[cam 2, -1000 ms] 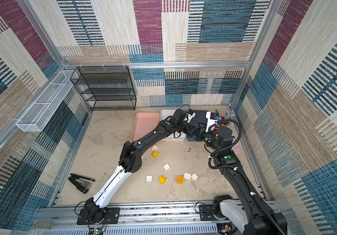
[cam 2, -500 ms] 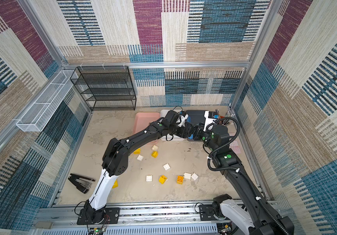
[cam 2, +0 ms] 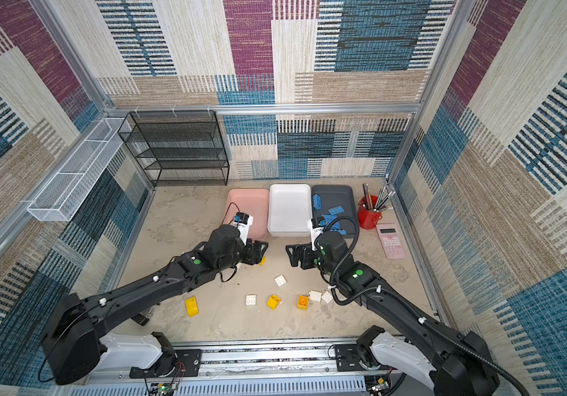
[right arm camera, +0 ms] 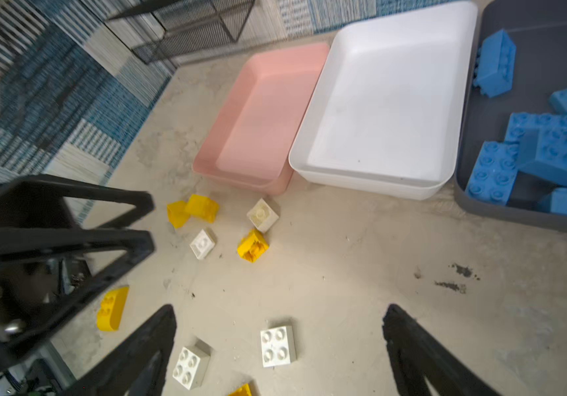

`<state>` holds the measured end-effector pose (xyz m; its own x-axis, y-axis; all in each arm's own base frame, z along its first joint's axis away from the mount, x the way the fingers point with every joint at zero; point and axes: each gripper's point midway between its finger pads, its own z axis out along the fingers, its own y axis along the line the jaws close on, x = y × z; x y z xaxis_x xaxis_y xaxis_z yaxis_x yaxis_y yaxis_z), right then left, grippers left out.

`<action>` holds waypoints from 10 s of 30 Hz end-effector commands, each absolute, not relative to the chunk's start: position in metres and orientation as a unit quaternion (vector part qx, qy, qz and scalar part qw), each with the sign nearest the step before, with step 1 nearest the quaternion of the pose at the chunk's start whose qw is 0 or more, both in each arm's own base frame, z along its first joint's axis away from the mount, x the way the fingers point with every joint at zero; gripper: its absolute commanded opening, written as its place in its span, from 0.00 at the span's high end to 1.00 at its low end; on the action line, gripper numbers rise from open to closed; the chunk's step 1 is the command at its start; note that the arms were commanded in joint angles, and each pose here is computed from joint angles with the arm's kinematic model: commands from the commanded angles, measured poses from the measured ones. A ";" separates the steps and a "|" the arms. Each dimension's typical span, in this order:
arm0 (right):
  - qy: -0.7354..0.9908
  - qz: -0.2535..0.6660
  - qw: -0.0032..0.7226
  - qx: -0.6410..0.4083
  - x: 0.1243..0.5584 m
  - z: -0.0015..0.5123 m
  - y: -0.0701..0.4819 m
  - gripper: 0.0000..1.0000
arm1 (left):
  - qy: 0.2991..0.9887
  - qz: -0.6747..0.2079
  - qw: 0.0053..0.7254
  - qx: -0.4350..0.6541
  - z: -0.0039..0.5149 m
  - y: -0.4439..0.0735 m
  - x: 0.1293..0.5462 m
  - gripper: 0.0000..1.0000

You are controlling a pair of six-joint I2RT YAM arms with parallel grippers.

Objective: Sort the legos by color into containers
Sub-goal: 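Withdraw the left gripper while the right gripper grasps a white 2x2 brick, then carry the white brick with the right gripper into the white tray and release, then withdraw the right gripper while the left gripper grasps another white 2x2 brick, then carry the white brick with the left gripper into the white tray and release, then withdraw the left gripper while the right gripper reaches a white 2x2 brick, then grasp the white 2x2 brick with the right gripper and lift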

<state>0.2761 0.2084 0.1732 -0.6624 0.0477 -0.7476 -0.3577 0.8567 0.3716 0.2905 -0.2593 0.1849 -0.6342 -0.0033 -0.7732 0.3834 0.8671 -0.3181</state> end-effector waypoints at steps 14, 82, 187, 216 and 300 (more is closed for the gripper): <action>0.923 0.152 0.293 -0.197 0.245 0.069 0.251 0.16 | 0.924 -0.183 0.333 0.049 0.123 -0.176 0.214 0.32; 0.905 0.195 0.367 -0.085 0.486 0.103 0.256 0.66 | 0.927 -0.184 0.322 0.057 0.095 -0.166 0.199 0.33; 0.812 0.301 0.501 -0.017 0.314 0.145 0.166 0.01 | 0.940 -0.171 0.275 0.107 0.101 -0.366 0.423 0.69; 0.832 0.292 0.471 -0.026 0.313 0.158 0.170 0.00 | 0.924 -0.174 0.328 0.093 0.163 -0.344 0.464 0.36; 0.986 0.023 0.167 0.010 0.189 0.024 0.169 0.37 | 0.908 -0.235 0.341 0.062 0.108 -0.205 0.211 0.47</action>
<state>0.1834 0.1627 0.0221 -0.9501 0.0362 -0.3097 0.0269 0.9991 0.0343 0.2116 -0.2079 0.1099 -0.7566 -0.0377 -0.6528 0.2878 0.8773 -0.3841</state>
